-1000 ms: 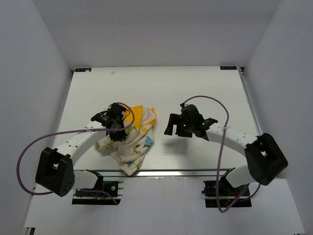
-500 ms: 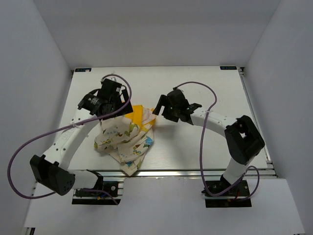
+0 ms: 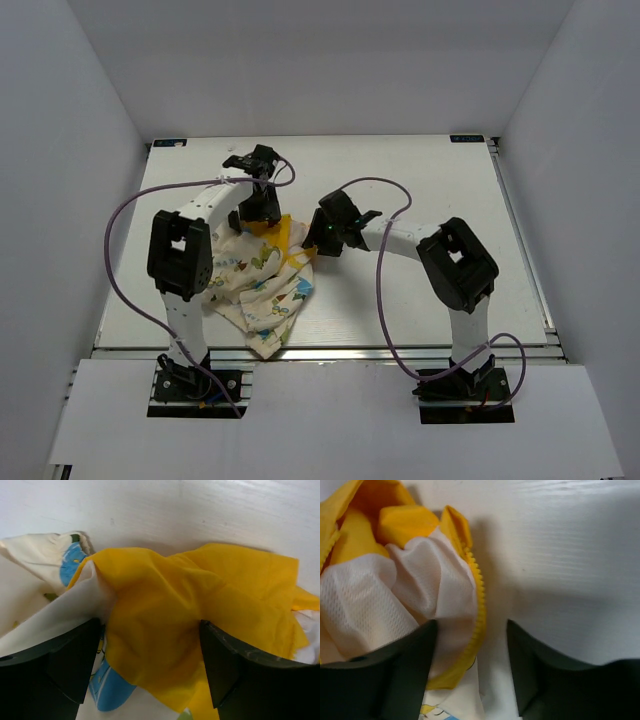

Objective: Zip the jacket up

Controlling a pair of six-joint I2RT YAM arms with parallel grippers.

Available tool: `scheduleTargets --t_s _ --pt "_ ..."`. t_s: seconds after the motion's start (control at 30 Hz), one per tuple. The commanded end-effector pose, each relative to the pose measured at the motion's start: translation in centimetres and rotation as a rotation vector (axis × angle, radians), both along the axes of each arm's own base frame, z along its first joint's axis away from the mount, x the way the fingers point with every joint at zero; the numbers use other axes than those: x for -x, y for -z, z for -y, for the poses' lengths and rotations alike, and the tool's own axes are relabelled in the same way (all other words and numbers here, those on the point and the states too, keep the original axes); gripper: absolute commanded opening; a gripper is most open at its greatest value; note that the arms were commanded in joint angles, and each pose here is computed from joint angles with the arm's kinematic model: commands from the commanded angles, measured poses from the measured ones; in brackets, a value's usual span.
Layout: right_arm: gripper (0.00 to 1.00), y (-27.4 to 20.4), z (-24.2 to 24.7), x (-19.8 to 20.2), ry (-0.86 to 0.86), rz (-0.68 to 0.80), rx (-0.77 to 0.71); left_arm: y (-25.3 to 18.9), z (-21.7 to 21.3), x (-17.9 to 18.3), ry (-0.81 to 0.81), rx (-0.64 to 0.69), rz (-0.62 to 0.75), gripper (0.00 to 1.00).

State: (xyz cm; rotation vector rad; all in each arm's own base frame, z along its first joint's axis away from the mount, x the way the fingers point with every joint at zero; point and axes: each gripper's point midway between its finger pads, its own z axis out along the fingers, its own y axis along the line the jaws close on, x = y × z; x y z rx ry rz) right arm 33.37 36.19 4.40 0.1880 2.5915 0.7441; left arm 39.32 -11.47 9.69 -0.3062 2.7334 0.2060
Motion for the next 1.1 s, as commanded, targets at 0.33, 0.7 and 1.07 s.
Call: scheduleTargets --t_s 0.33,0.7,1.07 --pt "0.00 -9.4 0.1 -3.8 -0.061 0.318 0.056 -9.3 3.4 -1.1 0.178 0.230 0.301 0.00" --pt "0.00 -33.2 9.5 0.8 0.069 0.945 0.108 -30.9 8.0 7.1 0.483 0.661 0.891 0.00" --pt "0.00 -43.5 12.6 10.2 0.207 1.171 0.128 -38.6 9.1 14.4 0.637 0.898 1.085 0.00"
